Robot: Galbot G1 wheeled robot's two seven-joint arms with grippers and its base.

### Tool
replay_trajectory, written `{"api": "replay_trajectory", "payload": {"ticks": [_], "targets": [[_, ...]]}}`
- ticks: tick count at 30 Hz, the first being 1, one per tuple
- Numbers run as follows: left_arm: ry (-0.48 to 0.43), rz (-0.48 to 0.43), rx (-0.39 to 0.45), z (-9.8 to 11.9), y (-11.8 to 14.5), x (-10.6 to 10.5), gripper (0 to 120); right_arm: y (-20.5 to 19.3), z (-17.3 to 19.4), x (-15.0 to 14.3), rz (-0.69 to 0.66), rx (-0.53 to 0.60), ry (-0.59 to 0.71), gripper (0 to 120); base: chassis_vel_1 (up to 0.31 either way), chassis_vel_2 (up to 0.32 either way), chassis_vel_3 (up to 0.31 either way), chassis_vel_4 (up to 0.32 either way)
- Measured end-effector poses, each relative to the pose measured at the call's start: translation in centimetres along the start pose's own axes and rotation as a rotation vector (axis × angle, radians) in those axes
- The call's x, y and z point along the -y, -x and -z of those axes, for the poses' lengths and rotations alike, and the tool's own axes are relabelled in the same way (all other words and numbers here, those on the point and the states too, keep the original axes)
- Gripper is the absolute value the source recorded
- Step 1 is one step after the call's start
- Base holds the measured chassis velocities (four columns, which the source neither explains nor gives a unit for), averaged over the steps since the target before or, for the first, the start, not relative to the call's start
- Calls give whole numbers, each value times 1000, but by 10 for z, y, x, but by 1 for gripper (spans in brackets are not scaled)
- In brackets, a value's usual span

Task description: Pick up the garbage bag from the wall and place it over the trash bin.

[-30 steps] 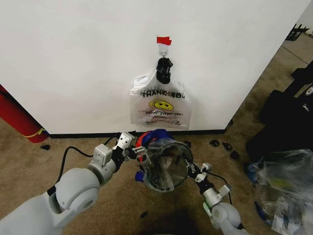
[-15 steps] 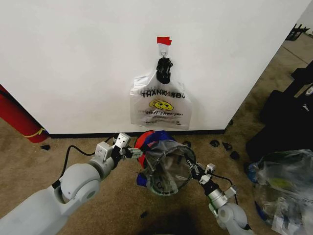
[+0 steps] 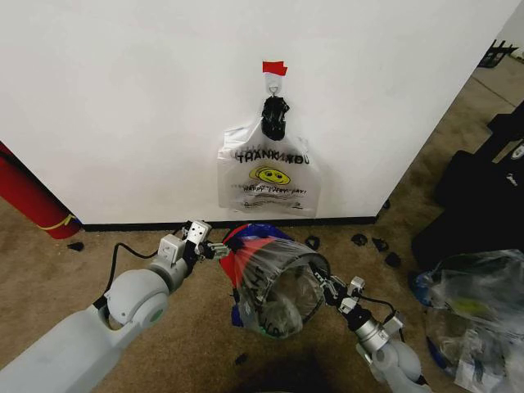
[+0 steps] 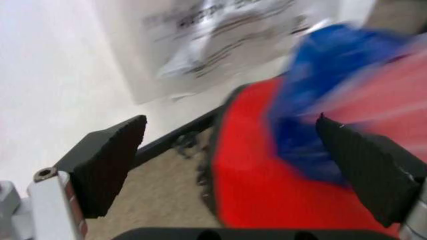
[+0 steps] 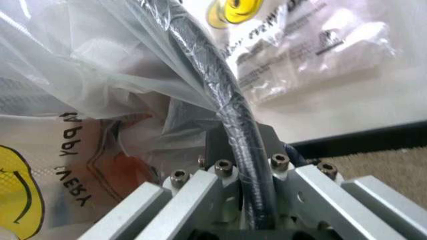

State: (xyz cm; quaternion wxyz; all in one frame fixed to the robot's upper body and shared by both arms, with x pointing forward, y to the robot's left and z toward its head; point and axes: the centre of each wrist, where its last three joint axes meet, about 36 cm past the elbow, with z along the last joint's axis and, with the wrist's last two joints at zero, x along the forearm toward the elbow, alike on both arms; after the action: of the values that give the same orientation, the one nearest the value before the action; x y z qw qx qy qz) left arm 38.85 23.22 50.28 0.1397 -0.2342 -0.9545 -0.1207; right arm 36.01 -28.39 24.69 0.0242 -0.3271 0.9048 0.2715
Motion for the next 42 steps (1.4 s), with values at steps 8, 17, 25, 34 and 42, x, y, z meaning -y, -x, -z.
{"api": "replay_trajectory", "payload": {"ticks": [8, 17, 25, 34, 42], "targets": [[-13, -34, 88, 6, -13, 16, 100, 28, -7, -36, -255, -10, 74, 0, 0, 0, 0, 0], [109, 157, 4, -35, -23, 39, 100, 67, 10, -77, -516, 35, 231, 0, 0, 0, 0, 0], [52, 122, -78, -50, -25, 49, 100, 77, 40, -89, -641, 65, 423, 0, 0, 0, 0, 0], [-104, 26, -83, -36, -22, 57, 100, 72, 72, -111, -686, 41, 552, 0, 0, 0, 0, 0], [-111, 57, -99, -49, -4, 48, 100, 69, 87, -133, -765, -83, 600, 0, 0, 0, 0, 0]]}}
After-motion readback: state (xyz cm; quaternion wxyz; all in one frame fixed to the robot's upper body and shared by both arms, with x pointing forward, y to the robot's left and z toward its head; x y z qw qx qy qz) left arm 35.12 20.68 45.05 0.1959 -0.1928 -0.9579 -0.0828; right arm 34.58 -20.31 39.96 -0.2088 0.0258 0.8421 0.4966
